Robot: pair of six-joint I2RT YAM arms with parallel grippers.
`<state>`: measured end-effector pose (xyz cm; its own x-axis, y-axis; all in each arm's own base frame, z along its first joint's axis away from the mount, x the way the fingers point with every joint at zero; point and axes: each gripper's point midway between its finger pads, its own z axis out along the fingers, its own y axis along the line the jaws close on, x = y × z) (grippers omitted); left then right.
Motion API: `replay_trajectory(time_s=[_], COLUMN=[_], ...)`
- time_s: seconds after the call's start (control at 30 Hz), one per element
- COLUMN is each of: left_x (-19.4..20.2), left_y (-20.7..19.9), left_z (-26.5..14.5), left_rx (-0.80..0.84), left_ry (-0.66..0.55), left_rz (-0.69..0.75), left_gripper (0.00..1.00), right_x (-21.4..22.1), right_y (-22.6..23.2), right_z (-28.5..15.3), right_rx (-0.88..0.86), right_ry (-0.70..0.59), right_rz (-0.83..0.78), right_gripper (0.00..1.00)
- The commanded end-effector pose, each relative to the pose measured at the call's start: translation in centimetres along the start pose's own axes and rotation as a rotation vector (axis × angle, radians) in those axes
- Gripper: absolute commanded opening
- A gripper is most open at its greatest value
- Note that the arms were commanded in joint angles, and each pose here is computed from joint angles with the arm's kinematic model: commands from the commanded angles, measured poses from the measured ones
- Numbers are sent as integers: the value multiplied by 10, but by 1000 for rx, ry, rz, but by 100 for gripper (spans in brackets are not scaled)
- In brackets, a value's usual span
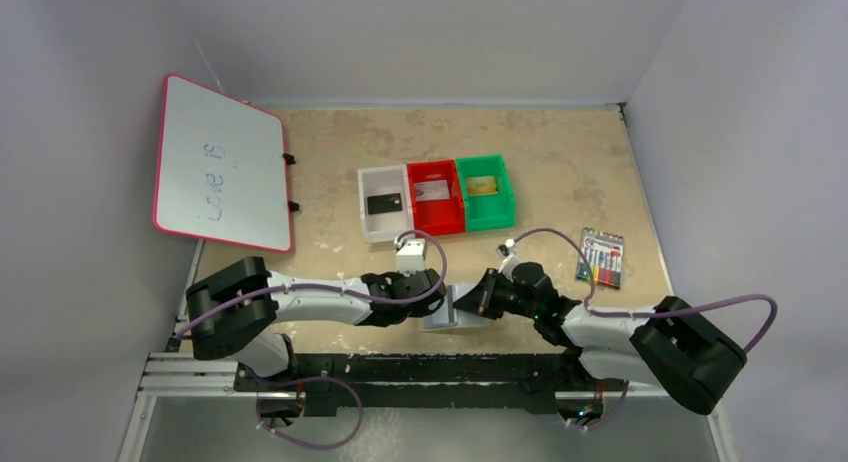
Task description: Take the credit cards out of the card holder
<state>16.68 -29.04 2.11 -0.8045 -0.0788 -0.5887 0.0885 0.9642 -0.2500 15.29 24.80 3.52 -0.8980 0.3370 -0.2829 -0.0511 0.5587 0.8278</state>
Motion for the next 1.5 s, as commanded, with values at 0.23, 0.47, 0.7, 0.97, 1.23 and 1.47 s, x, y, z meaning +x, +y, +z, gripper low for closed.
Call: replay_trajectory(time_s=[0.23, 0.47, 0.7, 0.97, 1.23, 1.47], left_x=[-8, -33, -23, 0, -1, 12], left_y=[2, -41, -49, -55, -66, -49], left_z=[-10, -33, -23, -14, -16, -8], left_rx=[-30, 159, 140, 164, 219, 167], left_ry=[-70, -143, -99, -51, -56, -33], left_rz=[15, -52, -16, -25, -86, -119], left_gripper=[7, 29, 21, 7, 3, 0], right_x=[-4, -1, -2, -6, -7, -6], right_y=[-11, -14, -16, -17, -18, -19], right_z=[-4, 4, 6, 1, 0, 0], right_rx=[33, 35, 45, 62, 67, 72], right_ry=[-22, 8, 3, -28, -31, -34], right_rz=[7, 5, 12, 12, 13, 18], right_gripper=[0, 0, 0, 0, 0, 0])
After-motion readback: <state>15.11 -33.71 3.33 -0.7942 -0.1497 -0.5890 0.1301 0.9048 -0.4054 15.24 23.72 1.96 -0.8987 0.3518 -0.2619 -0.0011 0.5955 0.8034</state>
